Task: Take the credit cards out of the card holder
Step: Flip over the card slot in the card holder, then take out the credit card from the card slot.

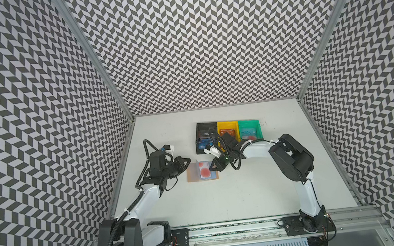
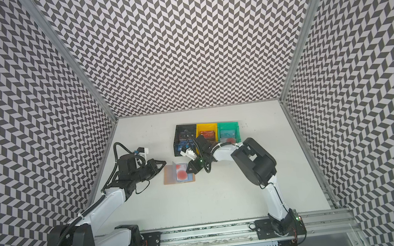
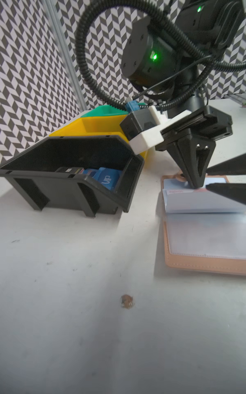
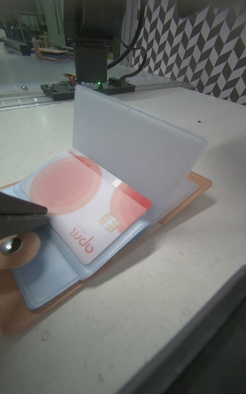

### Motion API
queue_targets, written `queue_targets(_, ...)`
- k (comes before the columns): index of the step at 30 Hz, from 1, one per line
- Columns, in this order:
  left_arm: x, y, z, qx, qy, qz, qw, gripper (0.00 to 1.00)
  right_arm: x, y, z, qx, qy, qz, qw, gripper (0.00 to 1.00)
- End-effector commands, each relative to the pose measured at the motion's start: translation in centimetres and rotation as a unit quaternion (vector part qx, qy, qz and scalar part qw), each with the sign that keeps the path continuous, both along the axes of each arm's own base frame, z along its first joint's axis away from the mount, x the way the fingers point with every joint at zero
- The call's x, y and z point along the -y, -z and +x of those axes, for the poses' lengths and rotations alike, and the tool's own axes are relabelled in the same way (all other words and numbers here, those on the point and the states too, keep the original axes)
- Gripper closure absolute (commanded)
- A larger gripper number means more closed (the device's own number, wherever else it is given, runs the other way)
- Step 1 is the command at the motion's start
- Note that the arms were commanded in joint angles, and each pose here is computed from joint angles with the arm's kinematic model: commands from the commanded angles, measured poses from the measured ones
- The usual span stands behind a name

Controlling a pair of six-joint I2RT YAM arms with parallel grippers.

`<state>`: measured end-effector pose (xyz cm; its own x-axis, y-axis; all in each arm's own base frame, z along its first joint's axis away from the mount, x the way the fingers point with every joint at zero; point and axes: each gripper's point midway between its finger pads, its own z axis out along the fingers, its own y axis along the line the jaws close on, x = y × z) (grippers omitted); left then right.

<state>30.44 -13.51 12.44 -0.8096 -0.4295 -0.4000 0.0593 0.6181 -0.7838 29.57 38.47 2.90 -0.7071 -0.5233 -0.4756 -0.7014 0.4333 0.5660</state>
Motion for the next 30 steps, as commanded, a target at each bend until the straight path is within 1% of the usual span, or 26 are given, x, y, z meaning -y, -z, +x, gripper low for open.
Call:
queue_targets(1,1.7,-1.0,-0.9,-0.001,0.046,-0.061,0.997,0.89,0.9,2.7,-1.0,-0.015,-0.002,-0.033,0.999,1.0)
queue_targets(7,3.4,-1.6,-0.9,0.005,0.082,-0.092,0.992,0.92,0.9,3.0,-1.4,-0.02,-0.005,-0.031,0.999,1.0)
queue_targets(10,4.0,-1.4,-0.8,0.001,0.09,-0.09,0.992,0.91,1.0,3.1,-1.4,-0.021,-0.005,-0.031,0.999,1.0)
queue_targets(13,4.2,-0.2,-0.7,-0.016,0.09,-0.083,0.992,0.92,1.0,3.3,-1.5,-0.024,-0.006,-0.031,0.999,1.0)
queue_targets(17,4.0,2.9,-1.0,-0.053,0.084,-0.065,0.993,0.92,1.0,3.3,-1.5,-0.023,-0.006,-0.031,0.999,1.0)
queue_targets(22,4.1,5.8,-1.9,-0.086,0.078,-0.065,0.991,0.93,1.1,3.4,-1.5,-0.024,-0.006,-0.034,0.999,1.0)
queue_targets(26,4.0,7.1,-2.3,-0.099,0.074,-0.061,0.99,0.94,1.2,3.5,-1.5,-0.025,-0.005,-0.036,0.999,1.0)
queue_targets(30,3.7,7.5,-2.0,-0.101,0.068,-0.048,0.991,0.93,1.3,3.7,-1.5,-0.027,-0.005,-0.038,0.999,1.0)
